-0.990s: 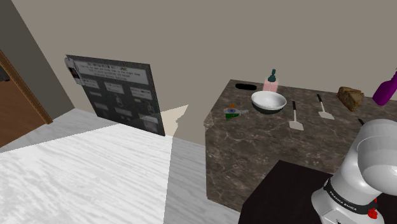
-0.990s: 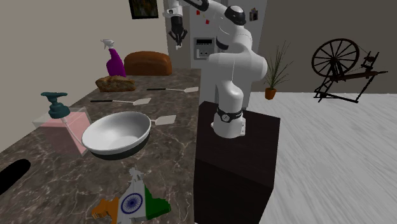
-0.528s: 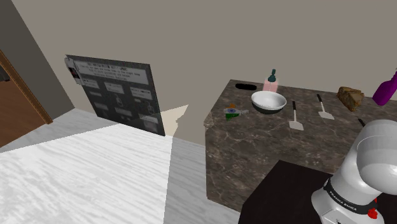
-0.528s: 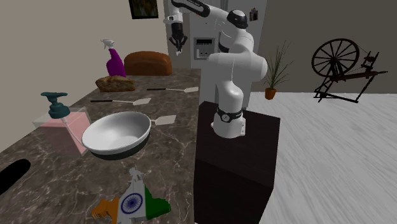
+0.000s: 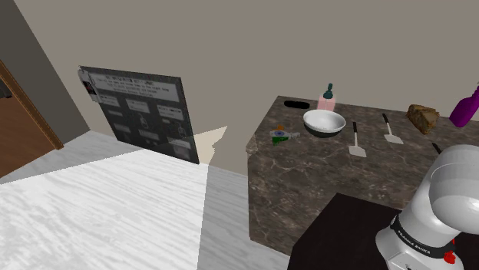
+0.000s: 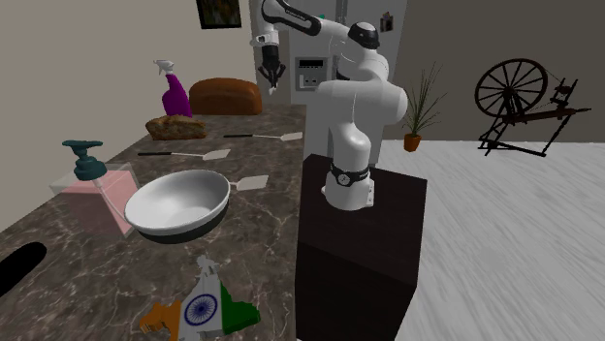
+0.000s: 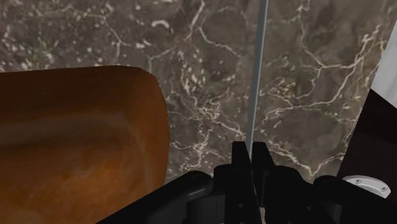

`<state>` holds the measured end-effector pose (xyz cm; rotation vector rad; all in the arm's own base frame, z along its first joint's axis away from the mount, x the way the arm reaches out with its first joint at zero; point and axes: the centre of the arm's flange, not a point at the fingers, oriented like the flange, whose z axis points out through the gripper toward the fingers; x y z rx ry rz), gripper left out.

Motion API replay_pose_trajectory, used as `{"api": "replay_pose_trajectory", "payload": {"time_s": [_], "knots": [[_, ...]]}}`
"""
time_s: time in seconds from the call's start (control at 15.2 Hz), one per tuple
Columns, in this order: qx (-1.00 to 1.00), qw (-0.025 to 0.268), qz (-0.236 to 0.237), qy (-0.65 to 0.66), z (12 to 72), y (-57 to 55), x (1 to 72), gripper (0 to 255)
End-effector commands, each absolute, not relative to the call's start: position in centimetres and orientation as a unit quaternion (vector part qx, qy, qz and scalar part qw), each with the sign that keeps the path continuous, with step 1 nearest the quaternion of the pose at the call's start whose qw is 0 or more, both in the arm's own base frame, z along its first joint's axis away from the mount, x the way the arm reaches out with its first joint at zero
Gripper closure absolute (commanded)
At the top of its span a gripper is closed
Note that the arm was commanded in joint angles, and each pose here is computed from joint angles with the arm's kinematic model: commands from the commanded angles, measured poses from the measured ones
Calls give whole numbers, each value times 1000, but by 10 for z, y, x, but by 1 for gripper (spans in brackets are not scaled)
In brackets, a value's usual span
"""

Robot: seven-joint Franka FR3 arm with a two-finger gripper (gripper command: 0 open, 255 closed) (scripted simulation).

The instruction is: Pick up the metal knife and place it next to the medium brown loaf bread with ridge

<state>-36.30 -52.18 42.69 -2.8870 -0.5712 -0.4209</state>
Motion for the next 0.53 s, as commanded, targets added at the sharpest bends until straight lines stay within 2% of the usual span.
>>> {"api": "replay_pose_trajectory", "payload": {"time_s": [0.0,0.46], "knots": [[-968,84,-141,-192,415,-520,-363,255],[-968,84,-141,-192,378,-520,-363,255]]}}
